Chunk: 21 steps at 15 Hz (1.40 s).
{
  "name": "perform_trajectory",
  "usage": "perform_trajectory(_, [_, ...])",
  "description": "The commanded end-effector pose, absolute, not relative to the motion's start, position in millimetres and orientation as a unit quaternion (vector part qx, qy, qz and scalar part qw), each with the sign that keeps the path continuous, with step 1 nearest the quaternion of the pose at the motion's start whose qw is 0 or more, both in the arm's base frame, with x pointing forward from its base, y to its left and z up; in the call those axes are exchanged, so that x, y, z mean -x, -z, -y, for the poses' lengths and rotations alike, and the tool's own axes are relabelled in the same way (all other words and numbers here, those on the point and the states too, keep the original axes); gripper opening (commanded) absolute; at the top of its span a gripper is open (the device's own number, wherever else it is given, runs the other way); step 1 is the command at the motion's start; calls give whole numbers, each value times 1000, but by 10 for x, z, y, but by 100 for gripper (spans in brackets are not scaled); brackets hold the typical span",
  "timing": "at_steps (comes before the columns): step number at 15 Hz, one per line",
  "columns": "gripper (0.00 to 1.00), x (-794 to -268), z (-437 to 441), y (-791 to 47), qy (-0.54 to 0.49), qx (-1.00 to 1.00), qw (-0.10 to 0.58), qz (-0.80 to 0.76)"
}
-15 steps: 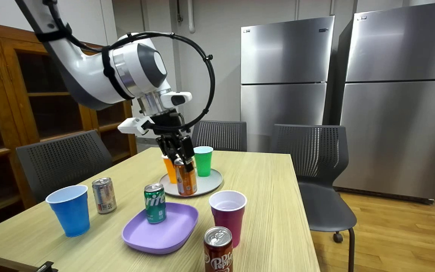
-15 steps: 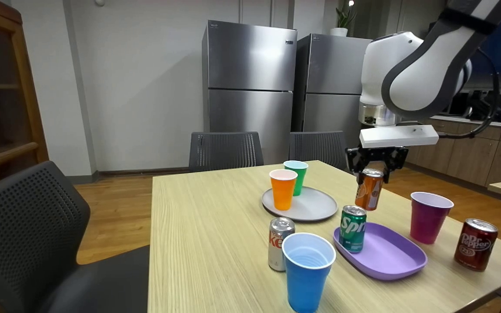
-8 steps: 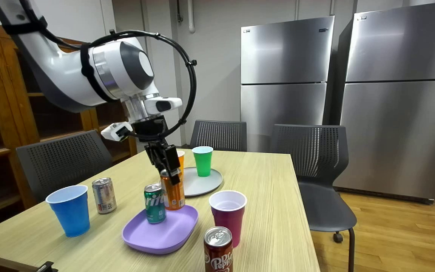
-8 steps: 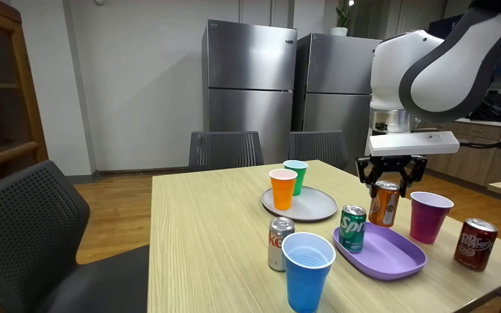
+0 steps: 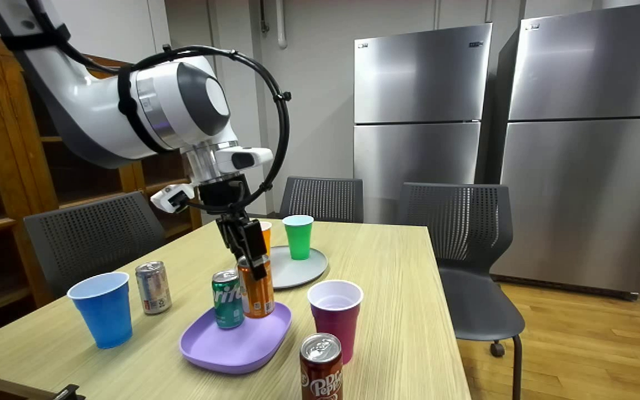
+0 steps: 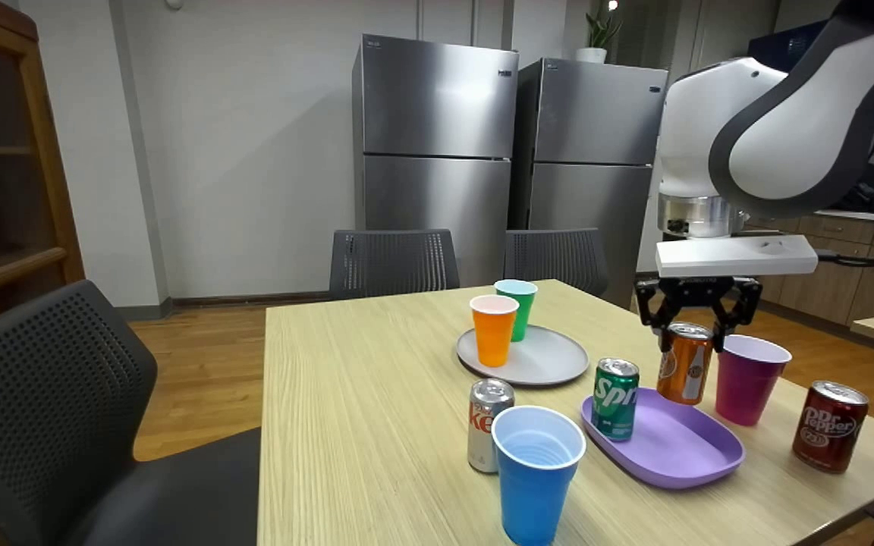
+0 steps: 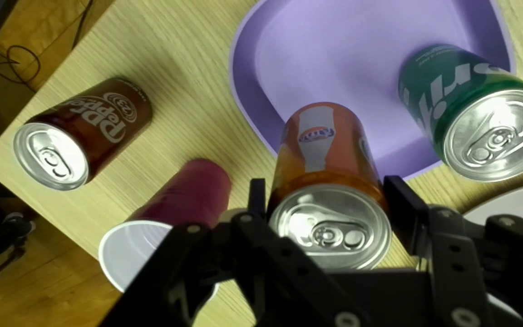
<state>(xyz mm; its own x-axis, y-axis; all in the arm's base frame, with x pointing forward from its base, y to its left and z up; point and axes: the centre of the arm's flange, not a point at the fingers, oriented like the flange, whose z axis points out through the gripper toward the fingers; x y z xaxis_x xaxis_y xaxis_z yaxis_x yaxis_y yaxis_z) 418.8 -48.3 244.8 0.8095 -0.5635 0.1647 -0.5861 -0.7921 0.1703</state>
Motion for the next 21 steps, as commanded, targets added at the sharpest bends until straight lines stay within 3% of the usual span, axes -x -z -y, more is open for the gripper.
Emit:
perform_trajectory(1, [41, -4278, 453, -2490, -53, -942, 104, 315])
perform_trajectory(21, [41, -4642, 510, -2206, -22, -932, 99, 348])
